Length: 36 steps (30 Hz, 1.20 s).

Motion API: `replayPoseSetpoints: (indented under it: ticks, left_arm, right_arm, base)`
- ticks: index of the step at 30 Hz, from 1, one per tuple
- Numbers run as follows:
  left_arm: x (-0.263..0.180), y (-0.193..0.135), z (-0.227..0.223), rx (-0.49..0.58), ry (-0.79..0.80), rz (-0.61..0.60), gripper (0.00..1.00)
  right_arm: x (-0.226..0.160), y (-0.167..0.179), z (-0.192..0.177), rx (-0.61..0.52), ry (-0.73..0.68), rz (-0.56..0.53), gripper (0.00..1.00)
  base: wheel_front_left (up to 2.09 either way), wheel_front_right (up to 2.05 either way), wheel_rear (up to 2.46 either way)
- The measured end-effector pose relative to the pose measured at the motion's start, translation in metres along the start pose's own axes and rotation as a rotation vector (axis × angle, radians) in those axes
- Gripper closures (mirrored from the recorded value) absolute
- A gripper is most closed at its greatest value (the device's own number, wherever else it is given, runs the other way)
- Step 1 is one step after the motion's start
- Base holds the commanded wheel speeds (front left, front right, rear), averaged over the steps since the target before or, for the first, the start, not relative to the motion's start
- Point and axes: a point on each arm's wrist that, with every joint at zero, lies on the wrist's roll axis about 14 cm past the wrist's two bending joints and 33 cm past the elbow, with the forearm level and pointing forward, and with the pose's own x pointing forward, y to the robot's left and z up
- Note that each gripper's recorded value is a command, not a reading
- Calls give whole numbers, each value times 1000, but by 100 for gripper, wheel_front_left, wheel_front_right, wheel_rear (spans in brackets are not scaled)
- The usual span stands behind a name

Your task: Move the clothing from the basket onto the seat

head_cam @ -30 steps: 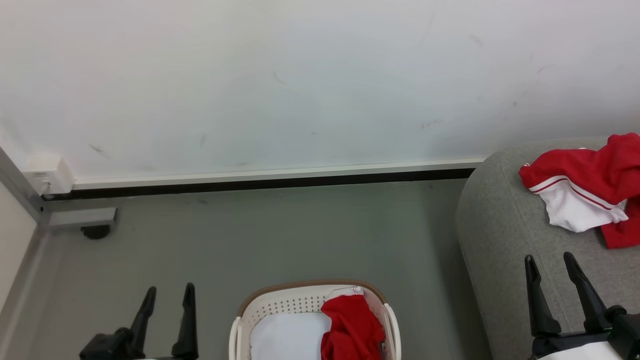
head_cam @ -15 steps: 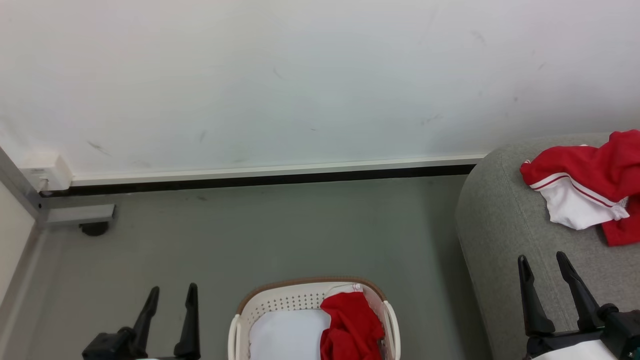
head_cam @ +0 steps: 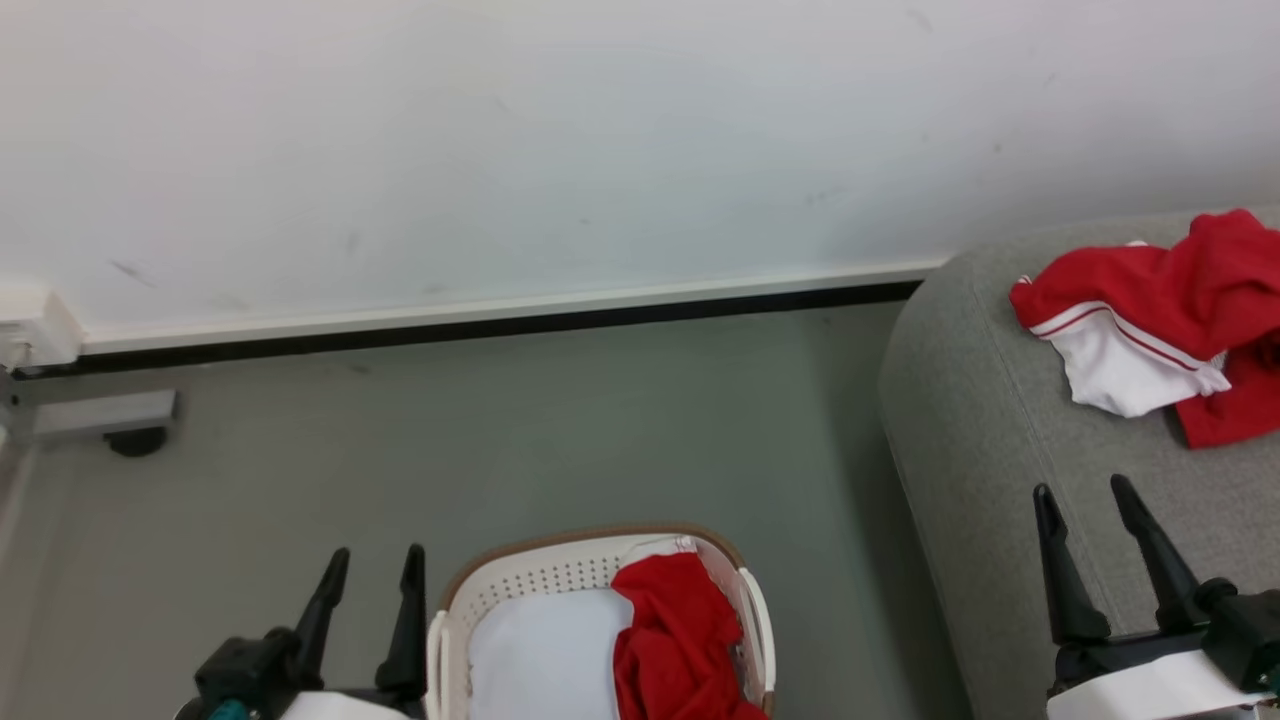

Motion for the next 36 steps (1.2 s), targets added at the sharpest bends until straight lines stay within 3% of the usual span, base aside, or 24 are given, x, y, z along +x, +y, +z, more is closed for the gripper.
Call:
replayPoseSetpoints:
  ticks: [7, 17, 32, 36]
  left_arm:
    - [33, -27, -22, -7, 53, -95, 0]
    - [76, -63, -110, 24, 289, -266, 0]
    - [70, -102, -279, 54, 872, -486, 0]
    - [51, -94, -319, 99, 1037, -521, 0]
  right_arm:
    - [17, -23, 1, -33, 2, -44, 0]
    - [47, -53, 2, -58, -20, -124, 0]
    - [87, -77, -29, -120, 12, -183, 0]
    - [92, -79, -43, -130, 39, -188, 0]
  base:
    - [0, 0, 0]
    - [0, 0, 0]
    - [0, 0, 0]
    - [0, 0, 0]
